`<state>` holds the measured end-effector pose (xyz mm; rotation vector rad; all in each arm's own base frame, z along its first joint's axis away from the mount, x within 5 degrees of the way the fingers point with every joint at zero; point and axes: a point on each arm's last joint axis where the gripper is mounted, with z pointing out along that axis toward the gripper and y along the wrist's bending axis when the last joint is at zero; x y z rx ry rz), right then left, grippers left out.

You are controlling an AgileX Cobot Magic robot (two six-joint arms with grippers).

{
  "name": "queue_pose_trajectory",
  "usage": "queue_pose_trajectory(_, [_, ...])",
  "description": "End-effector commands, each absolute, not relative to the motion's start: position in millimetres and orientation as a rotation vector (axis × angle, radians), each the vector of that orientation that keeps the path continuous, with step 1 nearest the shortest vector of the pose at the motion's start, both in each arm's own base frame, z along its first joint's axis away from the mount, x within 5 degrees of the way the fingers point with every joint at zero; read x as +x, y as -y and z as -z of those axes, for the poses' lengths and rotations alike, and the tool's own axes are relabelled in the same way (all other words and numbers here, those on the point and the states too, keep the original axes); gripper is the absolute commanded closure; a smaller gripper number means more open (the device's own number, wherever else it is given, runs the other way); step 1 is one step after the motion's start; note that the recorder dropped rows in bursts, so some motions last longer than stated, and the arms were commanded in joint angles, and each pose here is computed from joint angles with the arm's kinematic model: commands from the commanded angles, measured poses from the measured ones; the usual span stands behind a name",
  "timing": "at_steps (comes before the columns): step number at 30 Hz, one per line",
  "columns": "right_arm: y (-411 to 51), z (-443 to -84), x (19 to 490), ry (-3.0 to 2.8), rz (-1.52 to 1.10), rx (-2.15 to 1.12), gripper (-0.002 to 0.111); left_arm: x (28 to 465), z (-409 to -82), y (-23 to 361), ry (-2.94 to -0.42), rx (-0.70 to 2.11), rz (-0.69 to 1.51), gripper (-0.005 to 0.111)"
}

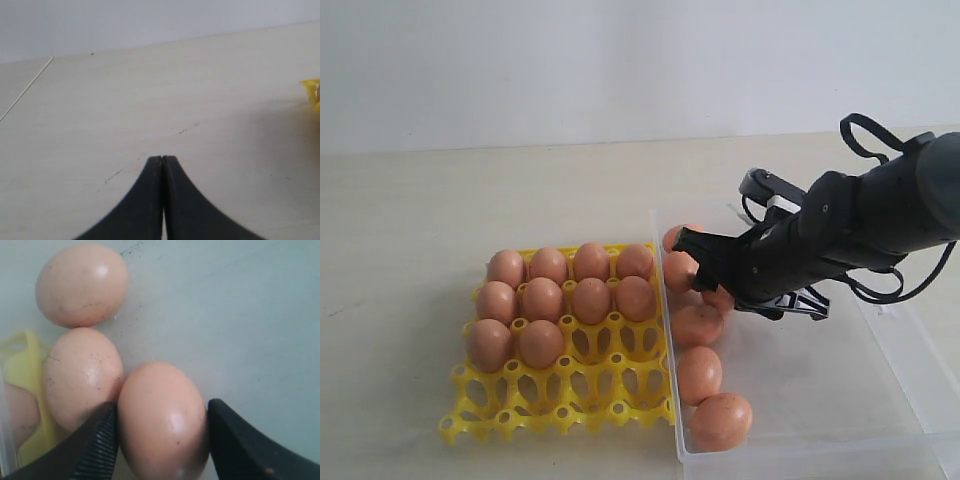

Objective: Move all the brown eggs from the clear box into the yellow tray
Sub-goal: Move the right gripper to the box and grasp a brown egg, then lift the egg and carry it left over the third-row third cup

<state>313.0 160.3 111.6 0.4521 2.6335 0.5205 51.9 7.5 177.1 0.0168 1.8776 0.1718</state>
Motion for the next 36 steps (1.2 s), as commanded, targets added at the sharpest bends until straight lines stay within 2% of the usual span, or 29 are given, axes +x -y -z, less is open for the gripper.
queue_pose_trajectory(1, [-158, -109, 317, -2.596, -0.507, 0.458, 0.057, 52, -179, -7, -1.865, 0.019, -0.166, 0.107])
queue_pose_trajectory(15, [-162, -119, 328, -2.553, -0.497, 0.336, 0.057, 52, -179, -7, -1.865, 0.019, -0.166, 0.107])
queue_pose_trajectory(23, [-163, -105, 328, -2.606, -0.463, 0.287, 0.058, 52, -179, -7, -1.865, 0.019, -0.166, 0.107])
queue_pose_trajectory(25, [-163, -101, 327, -2.626, -0.445, 0.245, 0.066, 52, -179, -7, -1.865, 0.019, -0.166, 0.107])
queue_pose_trajectory(29, [-163, -101, 327, -2.624, -0.427, 0.179, 0.109, 52, -179, -7, -1.865, 0.019, -0.166, 0.107])
queue_pose_trajectory(36, [-163, -131, 330, -2.512, -0.420, 0.034, 0.108, 52, -179, -7, -1.865, 0.019, -0.166, 0.107])
